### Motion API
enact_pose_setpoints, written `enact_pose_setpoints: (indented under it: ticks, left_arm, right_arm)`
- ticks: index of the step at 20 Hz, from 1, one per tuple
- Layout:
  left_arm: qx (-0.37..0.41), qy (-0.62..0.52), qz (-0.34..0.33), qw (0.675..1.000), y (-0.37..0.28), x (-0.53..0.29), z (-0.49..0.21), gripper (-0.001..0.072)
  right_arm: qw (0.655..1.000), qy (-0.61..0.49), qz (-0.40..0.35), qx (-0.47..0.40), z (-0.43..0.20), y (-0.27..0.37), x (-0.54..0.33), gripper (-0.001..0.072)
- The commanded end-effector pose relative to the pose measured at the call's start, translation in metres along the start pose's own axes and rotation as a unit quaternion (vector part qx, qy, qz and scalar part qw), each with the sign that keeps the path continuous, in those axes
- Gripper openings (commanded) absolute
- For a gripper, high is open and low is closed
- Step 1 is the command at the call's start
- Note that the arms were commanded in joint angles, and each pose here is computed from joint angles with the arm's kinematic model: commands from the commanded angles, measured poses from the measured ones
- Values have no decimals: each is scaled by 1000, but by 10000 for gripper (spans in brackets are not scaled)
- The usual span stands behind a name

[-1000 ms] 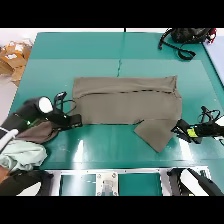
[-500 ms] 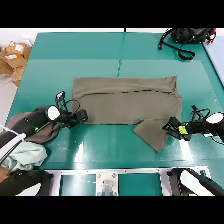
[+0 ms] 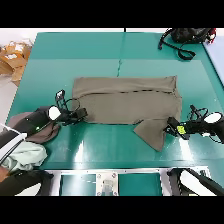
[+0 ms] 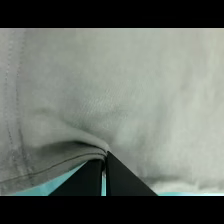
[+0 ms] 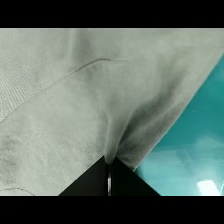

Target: Fold the shirts.

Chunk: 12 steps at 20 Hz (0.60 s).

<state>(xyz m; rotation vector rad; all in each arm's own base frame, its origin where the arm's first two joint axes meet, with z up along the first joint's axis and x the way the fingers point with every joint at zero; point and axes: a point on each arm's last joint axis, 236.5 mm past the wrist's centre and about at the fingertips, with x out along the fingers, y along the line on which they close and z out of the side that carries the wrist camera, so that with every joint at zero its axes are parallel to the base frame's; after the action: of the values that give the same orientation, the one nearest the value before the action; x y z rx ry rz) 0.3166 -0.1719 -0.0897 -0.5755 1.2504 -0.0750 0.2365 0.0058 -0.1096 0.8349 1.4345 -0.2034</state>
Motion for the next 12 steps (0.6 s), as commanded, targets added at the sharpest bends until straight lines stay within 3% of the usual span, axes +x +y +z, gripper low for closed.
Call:
enact_pose_setpoints:
  ticks: [1, 7, 12]
  left_arm:
    - [41, 14, 20, 999, 3, -5, -1, 24]
    - [64, 40, 34, 997, 7, -10, -10, 24]
    - [125, 98, 102, 982, 35, -26, -25, 24]
  right_arm:
    - [1000, -2, 3, -14, 1, 3, -3, 16]
    - [999, -9, -5, -51, 2, 7, -22, 15]
    - [995, -19, -88, -54, 2, -28, -38, 14]
